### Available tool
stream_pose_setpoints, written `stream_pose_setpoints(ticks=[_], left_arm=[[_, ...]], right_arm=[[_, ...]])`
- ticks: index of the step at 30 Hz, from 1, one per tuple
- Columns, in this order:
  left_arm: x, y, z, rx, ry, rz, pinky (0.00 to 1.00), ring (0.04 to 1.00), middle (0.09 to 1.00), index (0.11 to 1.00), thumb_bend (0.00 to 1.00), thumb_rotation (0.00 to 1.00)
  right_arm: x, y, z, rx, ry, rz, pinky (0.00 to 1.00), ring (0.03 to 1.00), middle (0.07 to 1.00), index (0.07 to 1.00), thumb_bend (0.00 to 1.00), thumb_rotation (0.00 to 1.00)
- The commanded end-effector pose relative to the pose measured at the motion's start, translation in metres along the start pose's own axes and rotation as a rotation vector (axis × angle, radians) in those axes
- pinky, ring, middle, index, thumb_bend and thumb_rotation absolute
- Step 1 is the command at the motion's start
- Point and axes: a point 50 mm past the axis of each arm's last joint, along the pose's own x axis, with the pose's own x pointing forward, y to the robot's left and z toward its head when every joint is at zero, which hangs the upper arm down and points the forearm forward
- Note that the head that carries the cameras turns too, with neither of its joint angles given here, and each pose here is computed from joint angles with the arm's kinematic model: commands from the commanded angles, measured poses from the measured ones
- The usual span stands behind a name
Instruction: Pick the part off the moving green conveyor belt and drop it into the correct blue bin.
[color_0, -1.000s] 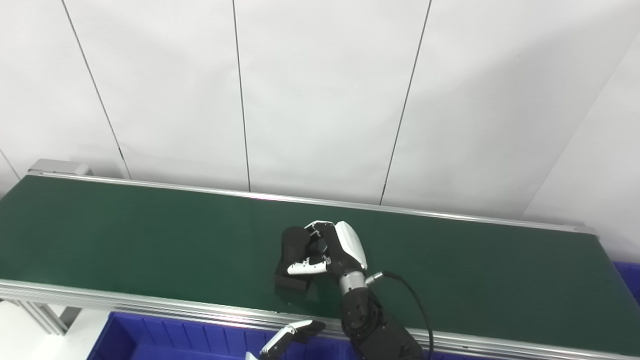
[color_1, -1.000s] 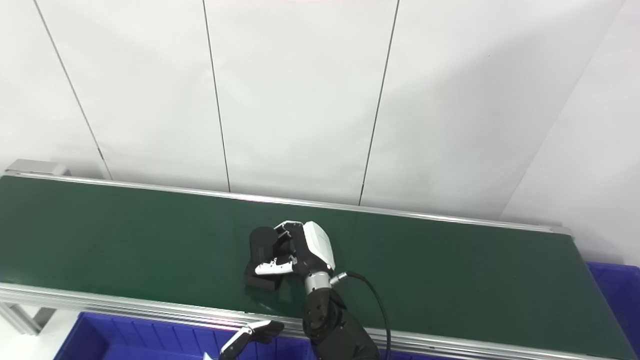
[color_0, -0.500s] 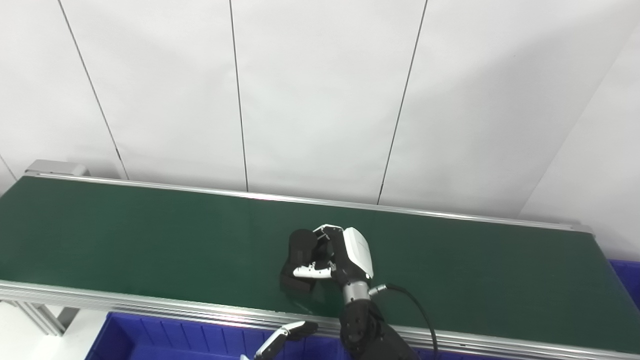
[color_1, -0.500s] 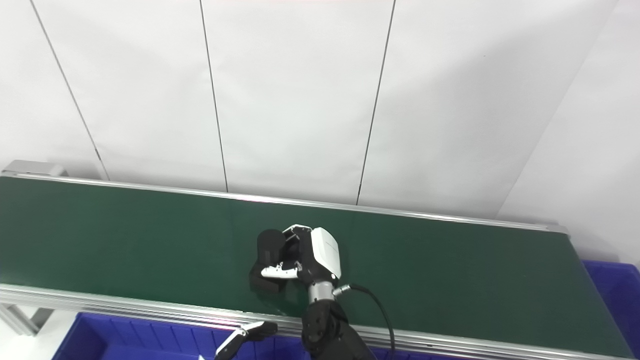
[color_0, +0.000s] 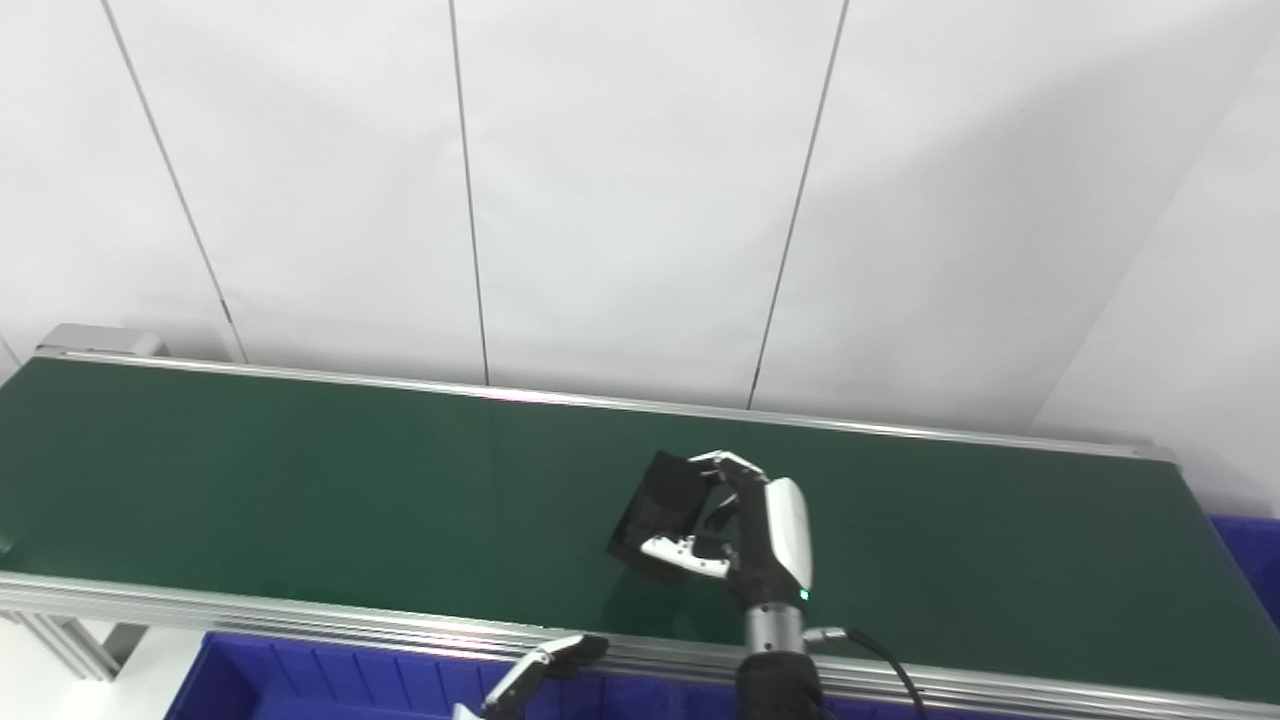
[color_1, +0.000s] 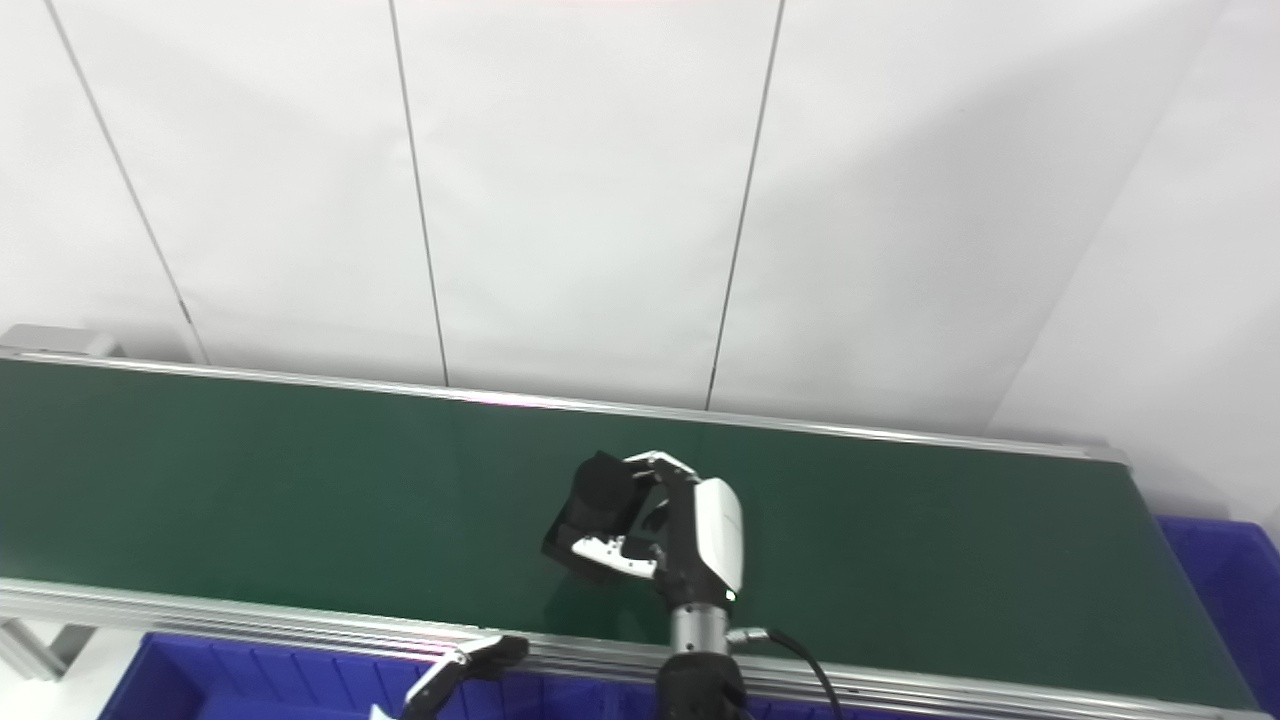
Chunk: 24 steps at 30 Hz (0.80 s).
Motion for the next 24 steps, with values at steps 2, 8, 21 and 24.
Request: stream_pose_setpoints(ticks=[2, 8, 21, 24], left_arm=[[0.010, 0.005, 0.004, -0.032, -0.038, 0.021, 0.61, 0.638, 0.658, 0.647, 0.75, 1.00], [0.012, 0.014, 0.004, -0.031, -0.031, 0.029, 0.61, 0.634, 0.650, 0.645, 0.75, 1.00], [0.019, 0.034, 0.015, -0.137, 0.072, -0.132, 0.74, 0.772, 0.774, 0.759, 0.77, 0.92], [0.021, 0.036, 0.021, -0.159, 0.066, -0.131, 0.74, 0.772, 0.772, 0.758, 0.77, 0.93]], right_arm=[[0.002, -0.011, 0.020, 0.038, -0.088, -0.040, 0.27, 0.341, 0.452, 0.514, 0.52, 0.00], [-0.018, -0.025, 0.026, 0.074, -0.086, -0.069, 0.38, 0.449, 0.469, 0.513, 0.52, 0.00], [-0.095, -0.074, 0.027, -0.001, -0.029, -0.014, 0.16, 0.225, 0.474, 0.489, 0.53, 0.00], [-0.116, -0.084, 0.022, -0.077, -0.030, 0.021, 0.26, 0.326, 0.447, 0.519, 0.52, 0.00]])
